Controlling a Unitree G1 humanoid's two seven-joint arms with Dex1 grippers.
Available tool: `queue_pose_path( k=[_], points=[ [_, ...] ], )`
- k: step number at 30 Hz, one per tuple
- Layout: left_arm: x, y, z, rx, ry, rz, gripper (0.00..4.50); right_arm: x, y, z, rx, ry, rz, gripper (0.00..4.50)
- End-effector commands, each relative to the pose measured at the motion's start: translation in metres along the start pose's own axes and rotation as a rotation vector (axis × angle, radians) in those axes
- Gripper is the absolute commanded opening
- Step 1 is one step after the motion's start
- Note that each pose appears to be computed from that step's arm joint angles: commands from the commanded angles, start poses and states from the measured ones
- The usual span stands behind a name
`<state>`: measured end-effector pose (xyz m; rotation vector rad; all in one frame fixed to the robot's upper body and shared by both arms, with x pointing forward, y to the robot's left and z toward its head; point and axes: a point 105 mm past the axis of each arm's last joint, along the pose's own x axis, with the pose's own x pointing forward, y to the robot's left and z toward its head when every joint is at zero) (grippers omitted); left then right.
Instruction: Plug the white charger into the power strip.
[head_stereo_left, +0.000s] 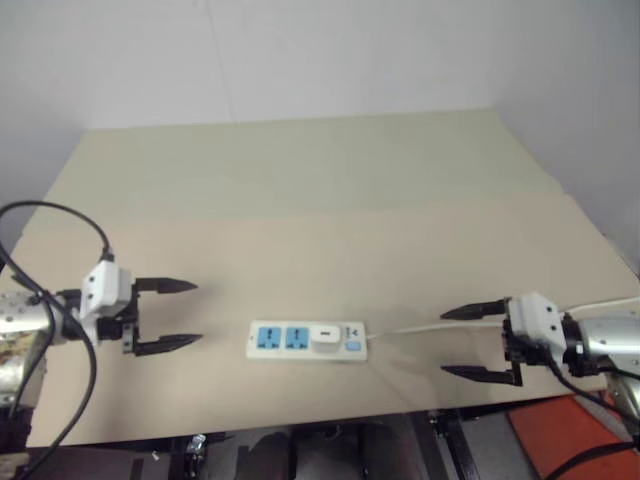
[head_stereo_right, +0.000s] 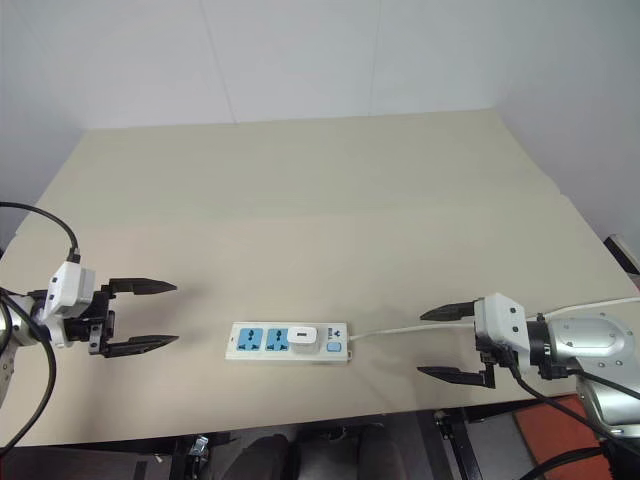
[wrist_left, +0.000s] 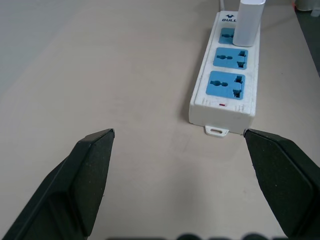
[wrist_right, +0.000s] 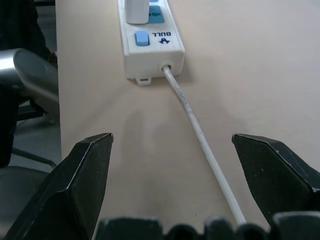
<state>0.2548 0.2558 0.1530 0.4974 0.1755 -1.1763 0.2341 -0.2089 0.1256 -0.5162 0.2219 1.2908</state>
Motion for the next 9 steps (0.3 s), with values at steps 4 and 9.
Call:
queue_pose_path(
  k=[4, 9],
  points=[
    [-0.015, 0.011, 0.023, 0.048, -0.002, 0.006, 4.5, 0.003, 0.004, 0.01, -0.012, -0.031, -0.047, 4.47],
    [-0.016, 0.013, 0.027, 0.054, 0.015, -0.043, 4.5, 0.005, 0.016, 0.019, -0.016, -0.056, -0.053, 4.47]
  ],
)
